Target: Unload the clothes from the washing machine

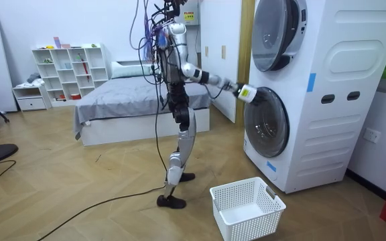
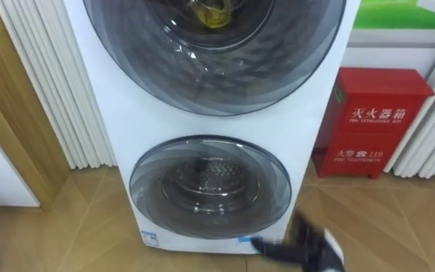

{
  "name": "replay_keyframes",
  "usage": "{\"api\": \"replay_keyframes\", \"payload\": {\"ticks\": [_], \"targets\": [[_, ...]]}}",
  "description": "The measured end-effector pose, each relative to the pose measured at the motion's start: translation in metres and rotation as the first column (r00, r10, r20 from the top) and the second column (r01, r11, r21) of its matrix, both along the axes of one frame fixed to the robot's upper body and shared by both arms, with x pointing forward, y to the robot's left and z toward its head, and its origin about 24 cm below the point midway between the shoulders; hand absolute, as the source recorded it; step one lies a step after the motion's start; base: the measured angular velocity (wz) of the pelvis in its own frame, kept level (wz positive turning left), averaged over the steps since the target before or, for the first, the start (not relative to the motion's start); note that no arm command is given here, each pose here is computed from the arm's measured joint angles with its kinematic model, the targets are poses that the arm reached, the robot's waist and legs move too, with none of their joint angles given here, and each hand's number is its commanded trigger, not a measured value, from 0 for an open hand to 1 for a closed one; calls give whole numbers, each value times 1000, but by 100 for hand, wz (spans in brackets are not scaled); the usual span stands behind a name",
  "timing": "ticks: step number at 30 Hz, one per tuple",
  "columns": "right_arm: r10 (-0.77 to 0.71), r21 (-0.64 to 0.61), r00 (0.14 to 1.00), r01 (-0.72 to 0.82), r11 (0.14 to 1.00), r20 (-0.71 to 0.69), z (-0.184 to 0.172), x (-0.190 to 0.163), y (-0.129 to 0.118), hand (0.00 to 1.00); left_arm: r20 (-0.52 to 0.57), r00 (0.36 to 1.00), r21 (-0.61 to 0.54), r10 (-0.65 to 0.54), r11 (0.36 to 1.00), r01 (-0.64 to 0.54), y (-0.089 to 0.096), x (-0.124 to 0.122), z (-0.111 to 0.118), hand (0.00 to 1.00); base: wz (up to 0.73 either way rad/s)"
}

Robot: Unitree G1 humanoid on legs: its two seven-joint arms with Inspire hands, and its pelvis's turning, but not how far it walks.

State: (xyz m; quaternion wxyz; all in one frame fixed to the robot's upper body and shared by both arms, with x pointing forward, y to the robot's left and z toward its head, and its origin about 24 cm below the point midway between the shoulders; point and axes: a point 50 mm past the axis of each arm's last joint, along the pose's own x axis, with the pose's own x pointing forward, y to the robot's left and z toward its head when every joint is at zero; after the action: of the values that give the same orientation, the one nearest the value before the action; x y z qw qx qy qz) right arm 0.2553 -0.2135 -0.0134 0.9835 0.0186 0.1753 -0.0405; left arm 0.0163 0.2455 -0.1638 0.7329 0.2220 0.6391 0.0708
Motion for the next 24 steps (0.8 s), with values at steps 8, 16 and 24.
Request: {"api": "replay_keyframes", "payload": {"ticks": [8, 16, 24], "targets": [[-84, -76, 932, 118, 990, 351, 98, 56, -12, 0, -2, 1000, 11, -9, 1000, 9, 1, 3, 1, 0, 3], [-141, -77, 910, 185, 980, 391, 121, 67, -19, 0, -35, 999, 43, -30, 999, 32, 5, 2, 3, 0, 3], [-174, -5, 895, 193, 981, 411, 135, 73, -28, 0, -38, 999, 46, -12, 999, 14, 9, 2, 3, 0, 7]]}}
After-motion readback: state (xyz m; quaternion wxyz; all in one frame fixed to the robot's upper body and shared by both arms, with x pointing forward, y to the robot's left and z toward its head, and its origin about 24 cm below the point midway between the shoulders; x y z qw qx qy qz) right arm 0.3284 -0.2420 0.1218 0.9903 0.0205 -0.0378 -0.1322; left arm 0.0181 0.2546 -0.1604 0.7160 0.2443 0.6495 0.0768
